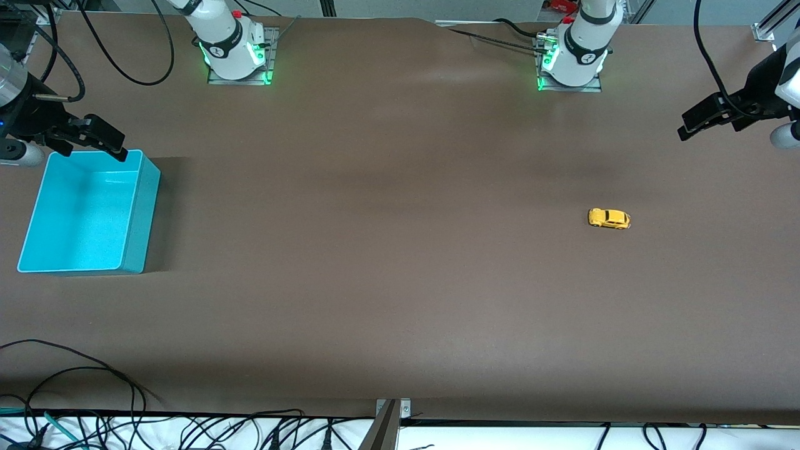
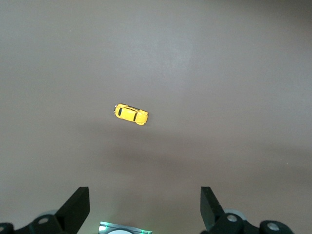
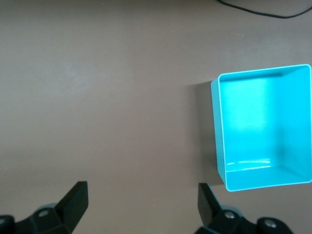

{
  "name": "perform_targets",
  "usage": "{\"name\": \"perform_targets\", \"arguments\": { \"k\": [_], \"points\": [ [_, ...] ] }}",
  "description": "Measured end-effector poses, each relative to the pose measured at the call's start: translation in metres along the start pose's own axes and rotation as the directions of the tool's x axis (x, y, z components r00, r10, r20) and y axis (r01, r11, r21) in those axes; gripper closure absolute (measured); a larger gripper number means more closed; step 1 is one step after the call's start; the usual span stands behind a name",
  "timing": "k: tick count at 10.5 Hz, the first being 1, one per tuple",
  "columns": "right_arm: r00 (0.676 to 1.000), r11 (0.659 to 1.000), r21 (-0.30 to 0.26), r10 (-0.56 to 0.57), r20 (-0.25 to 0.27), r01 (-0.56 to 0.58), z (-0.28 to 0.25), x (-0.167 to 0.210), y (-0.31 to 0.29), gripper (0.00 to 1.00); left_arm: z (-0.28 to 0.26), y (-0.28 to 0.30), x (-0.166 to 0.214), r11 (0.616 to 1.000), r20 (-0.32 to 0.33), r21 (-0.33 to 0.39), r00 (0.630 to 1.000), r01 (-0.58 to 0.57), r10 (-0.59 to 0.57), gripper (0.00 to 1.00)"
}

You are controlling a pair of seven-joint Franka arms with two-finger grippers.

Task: Wind up and store yellow beetle car
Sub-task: 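Move the left gripper toward the yellow beetle car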

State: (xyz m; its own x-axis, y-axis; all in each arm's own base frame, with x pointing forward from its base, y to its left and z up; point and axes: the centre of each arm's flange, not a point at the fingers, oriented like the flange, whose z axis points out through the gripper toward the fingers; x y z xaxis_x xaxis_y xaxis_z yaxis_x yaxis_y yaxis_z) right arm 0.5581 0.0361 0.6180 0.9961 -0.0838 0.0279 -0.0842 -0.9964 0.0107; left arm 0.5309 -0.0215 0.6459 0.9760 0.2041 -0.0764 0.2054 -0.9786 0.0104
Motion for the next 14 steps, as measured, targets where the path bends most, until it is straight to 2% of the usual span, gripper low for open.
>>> {"name": "perform_targets", "arguments": {
  "k": [11, 14],
  "points": [
    [1.000, 1.000, 0.000, 0.000, 0.002, 0.000, 0.000, 0.000, 0.000, 0.00, 0.000, -0.019, 0.004, 0.999, 0.003, -0.004, 0.999, 0.035, -0.035, 0.00],
    [1.000, 1.000, -0.003, 0.000, 0.019, 0.000, 0.002, -0.002, 0.000, 0.00, 0.000, -0.019, 0.004, 0.999, 0.003, -0.004, 0.999, 0.036, -0.036, 0.00]
  ]
}}
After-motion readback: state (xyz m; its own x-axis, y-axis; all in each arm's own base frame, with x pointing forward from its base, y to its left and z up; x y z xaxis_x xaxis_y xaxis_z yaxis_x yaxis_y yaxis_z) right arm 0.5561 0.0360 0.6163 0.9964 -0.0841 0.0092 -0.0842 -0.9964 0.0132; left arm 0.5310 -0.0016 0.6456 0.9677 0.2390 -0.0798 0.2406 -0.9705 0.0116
